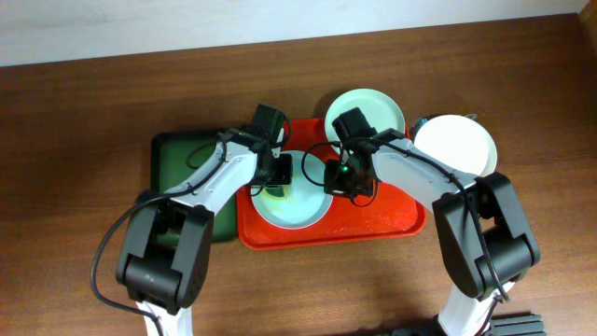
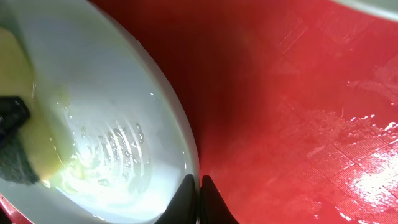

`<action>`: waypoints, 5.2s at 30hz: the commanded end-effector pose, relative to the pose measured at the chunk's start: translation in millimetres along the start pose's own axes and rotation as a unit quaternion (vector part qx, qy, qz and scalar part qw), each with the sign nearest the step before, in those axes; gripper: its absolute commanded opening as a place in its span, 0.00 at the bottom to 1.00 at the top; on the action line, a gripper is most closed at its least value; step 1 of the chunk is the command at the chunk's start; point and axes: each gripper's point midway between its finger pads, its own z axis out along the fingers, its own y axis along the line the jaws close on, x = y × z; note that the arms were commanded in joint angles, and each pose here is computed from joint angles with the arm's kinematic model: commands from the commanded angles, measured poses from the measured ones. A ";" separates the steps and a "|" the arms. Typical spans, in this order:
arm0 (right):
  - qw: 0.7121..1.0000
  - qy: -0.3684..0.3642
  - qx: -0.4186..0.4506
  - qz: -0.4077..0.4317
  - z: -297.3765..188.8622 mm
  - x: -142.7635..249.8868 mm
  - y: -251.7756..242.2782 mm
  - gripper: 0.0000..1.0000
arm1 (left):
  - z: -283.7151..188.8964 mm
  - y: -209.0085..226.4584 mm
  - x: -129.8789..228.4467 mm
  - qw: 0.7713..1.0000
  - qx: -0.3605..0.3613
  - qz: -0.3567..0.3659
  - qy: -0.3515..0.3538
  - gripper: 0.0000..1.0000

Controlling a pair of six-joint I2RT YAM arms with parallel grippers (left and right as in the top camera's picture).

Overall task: Clean dirty plates on tray and stack at the side
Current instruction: 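Scrub the pale green plate with the sponge while right gripper holds its rim, then return the sponge to the green tray and retract the left arm, then lift the pale green plate with the right gripper and tilt it over the green tray, then carry the plate right and stack it on the white plate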

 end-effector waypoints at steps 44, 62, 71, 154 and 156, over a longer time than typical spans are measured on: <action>1.000 0.009 -0.002 0.004 6.0 3.7 -1.4 0.04 | -97.1 154.4 24.0 0.982 -0.167 -0.093 0.006 0.00; 1.000 0.009 -0.002 0.004 6.0 3.7 -1.4 0.21 | -211.8 186.1 -26.7 0.957 -0.164 -0.204 -0.126 0.82; 1.000 0.008 -0.003 0.004 6.0 3.2 -1.1 0.32 | -272.8 284.5 0.7 0.905 -0.199 -0.332 -0.175 1.00; 0.936 -0.303 -0.100 -0.151 -154.9 -85.0 178.3 0.04 | -274.3 289.4 3.2 0.902 -0.201 -0.338 -0.176 0.99; 0.946 -0.305 -0.071 -0.083 -189.3 -104.3 117.3 0.04 | -274.3 289.3 3.1 0.902 -0.201 -0.338 -0.176 0.99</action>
